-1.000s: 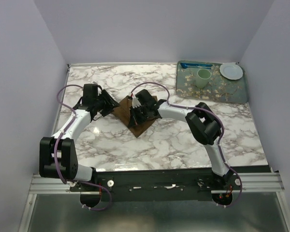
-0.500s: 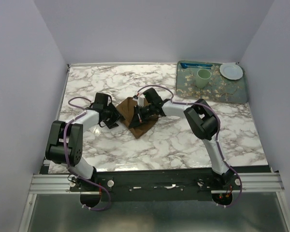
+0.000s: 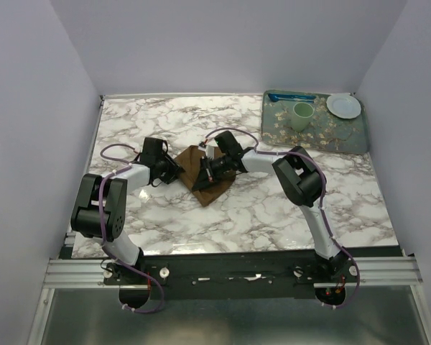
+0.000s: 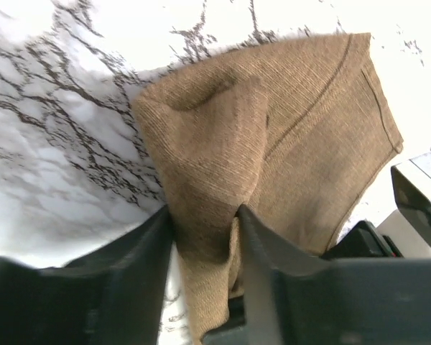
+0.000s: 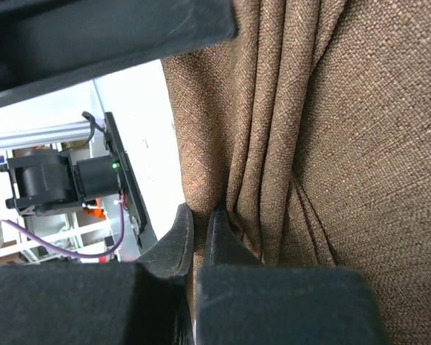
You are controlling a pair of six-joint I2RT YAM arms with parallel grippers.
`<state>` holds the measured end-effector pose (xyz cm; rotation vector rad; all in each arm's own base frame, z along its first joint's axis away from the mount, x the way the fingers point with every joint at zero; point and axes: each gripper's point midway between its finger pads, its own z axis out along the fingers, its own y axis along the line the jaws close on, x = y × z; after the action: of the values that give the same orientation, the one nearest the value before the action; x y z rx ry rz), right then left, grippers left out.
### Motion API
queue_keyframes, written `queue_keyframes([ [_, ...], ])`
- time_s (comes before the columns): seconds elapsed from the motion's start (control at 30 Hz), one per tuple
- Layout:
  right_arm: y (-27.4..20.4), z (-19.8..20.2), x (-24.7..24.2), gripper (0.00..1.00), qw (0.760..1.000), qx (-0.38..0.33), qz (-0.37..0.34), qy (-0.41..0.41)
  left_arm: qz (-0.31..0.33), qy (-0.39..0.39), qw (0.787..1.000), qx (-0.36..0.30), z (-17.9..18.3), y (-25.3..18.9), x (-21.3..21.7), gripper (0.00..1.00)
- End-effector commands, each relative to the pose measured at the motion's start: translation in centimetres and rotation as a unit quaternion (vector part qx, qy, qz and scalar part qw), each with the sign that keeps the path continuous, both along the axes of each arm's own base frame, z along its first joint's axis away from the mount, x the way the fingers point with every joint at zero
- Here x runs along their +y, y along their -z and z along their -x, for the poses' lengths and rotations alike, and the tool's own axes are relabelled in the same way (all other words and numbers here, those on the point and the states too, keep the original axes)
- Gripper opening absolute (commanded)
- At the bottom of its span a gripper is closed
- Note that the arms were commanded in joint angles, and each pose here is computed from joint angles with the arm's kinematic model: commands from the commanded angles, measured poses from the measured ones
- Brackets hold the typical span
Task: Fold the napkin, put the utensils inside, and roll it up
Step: Roll the napkin with the utensil
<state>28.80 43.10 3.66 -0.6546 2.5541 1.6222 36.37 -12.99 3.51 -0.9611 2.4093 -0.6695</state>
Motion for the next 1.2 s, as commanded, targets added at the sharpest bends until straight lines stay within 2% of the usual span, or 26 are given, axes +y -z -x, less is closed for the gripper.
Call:
queue_keyframes([
  [0.0,0.9,0.3,-0.7,0.01,0.999,0.031,0.001,-0.007,-0.042,-0.022,0.999,-0.001,0.1,2.0,1.6,0.42],
  [0.13,1.1,0.0,-1.2,0.01,1.0,0.019,0.018,-0.006,-0.059,-0.019,0.998,-0.001,-0.2,1.4,1.9,0.24],
  [0.33,-0.1,-0.9,-2.3,0.02,0.997,-0.042,0.064,-0.006,-0.063,-0.007,0.998,0.015,0.4,1.1,1.5,0.11],
  [0.43,-1.3,-1.6,-3.2,0.1,0.992,-0.088,0.091,0.002,-0.062,-0.001,0.998,0.028,0.6,1.1,1.3,0.04],
  [0.53,-2.9,-2.1,-4.3,0.26,0.981,-0.153,0.121,0.01,-0.066,0.004,0.997,0.039,0.9,1.1,1.3,0.0],
  [0.57,-2.8,-2.9,-4.9,0.36,0.971,-0.184,0.151,0.026,-0.063,0.007,0.997,0.041,0.9,1.0,1.2,0.0],
  [0.63,-3.1,-2.3,-5.2,0.46,0.955,-0.237,0.178,0.017,-0.057,0.015,0.997,0.052,1.1,1.0,0.9,0.0],
  [0.67,-4.1,-3.1,-5.8,0.57,0.938,-0.278,0.203,0.036,-0.056,0.016,0.997,0.055,1.3,1.0,0.8,0.0],
  [0.73,-4.3,-2.3,-5.5,0.66,0.914,-0.334,0.228,0.026,-0.054,0.024,0.996,0.06,1.4,0.9,0.7,0.0],
  [0.77,-4.9,-3.3,-6.3,0.74,0.889,-0.375,0.259,0.049,-0.055,0.028,0.996,0.063,1.4,0.9,0.6,0.0],
  [0.8,-5.0,-2.6,-5.7,0.77,0.871,-0.41,0.27,0.036,-0.058,0.031,0.995,0.069,1.6,1.0,0.7,0.0],
  [0.97,-5.6,-2.6,-4.7,0.86,0.793,-0.518,0.319,0.037,-0.054,0.046,0.994,0.086,2.0,1.5,0.4,0.0],
  [1.07,-5.3,-1.9,-3.2,0.87,0.763,-0.554,0.333,0.023,-0.048,0.05,0.993,0.098,2.4,1.9,0.1,0.0],
  [1.17,-4.4,-1.6,-2.0,0.86,0.742,-0.575,0.344,0.02,-0.054,0.051,0.992,0.103,2.6,2.0,0.3,0.0],
])
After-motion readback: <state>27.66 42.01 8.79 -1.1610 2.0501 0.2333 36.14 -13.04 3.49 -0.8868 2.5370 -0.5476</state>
